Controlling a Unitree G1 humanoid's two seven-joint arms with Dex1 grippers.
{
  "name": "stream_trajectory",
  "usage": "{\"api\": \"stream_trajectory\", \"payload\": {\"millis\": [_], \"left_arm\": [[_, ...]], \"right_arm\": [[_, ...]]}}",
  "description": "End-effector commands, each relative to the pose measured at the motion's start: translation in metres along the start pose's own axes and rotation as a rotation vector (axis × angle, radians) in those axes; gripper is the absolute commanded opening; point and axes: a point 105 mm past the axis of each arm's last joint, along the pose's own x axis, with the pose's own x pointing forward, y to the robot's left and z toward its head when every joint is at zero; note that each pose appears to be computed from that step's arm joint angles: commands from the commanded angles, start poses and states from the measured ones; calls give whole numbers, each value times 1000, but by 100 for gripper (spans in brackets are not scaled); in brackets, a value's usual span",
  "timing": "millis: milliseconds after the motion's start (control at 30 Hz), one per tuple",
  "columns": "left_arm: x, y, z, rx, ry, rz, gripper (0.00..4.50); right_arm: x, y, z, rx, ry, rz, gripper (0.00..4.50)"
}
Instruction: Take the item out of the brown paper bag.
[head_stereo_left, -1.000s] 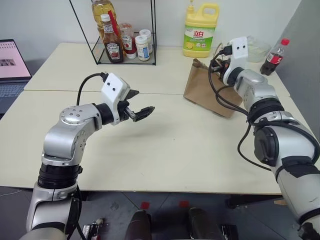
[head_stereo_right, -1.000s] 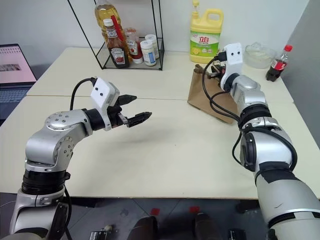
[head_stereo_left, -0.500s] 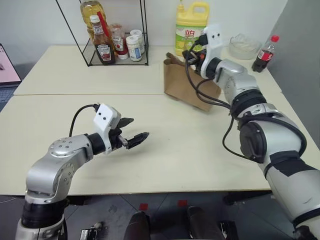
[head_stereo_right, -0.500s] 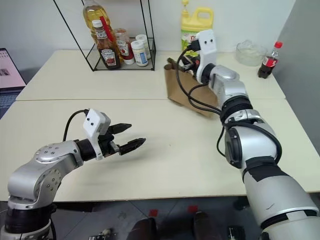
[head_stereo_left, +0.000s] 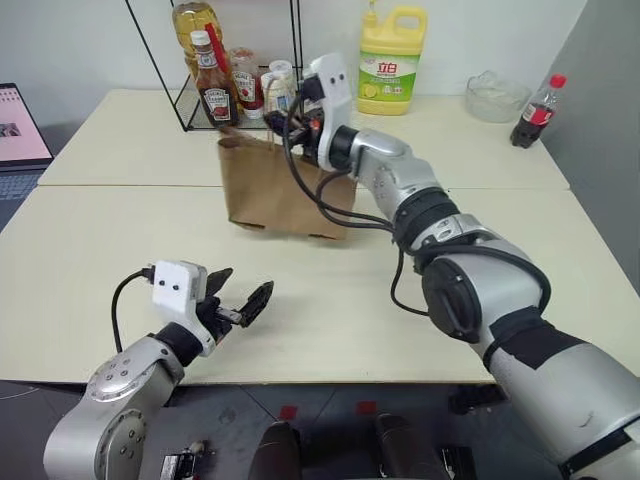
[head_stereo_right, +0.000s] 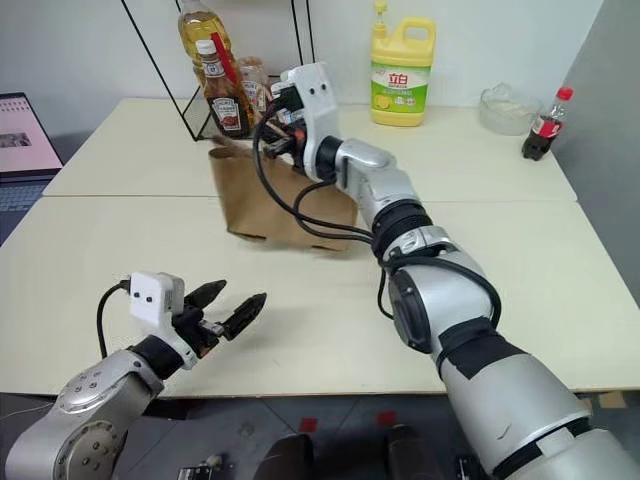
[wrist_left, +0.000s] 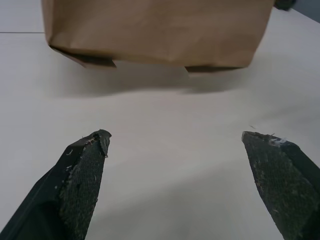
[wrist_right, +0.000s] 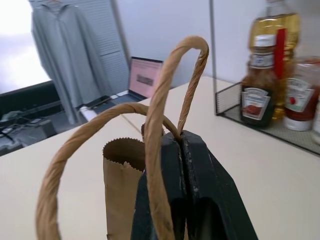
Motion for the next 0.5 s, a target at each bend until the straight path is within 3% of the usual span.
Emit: {"api": "stream_trajectory", "payload": {"millis": [33, 267, 500], "left_arm": [[-8, -2, 11, 33, -65, 33, 450], [-11, -5, 7, 30, -62, 44, 450], [-10, -4, 6, 31, -62, 44, 450]], "right_arm": [[10, 24, 35, -68, -120, 98, 3], [14, 33, 21, -100, -95, 134, 3], [9, 16, 39, -189, -115, 38, 3]]}}
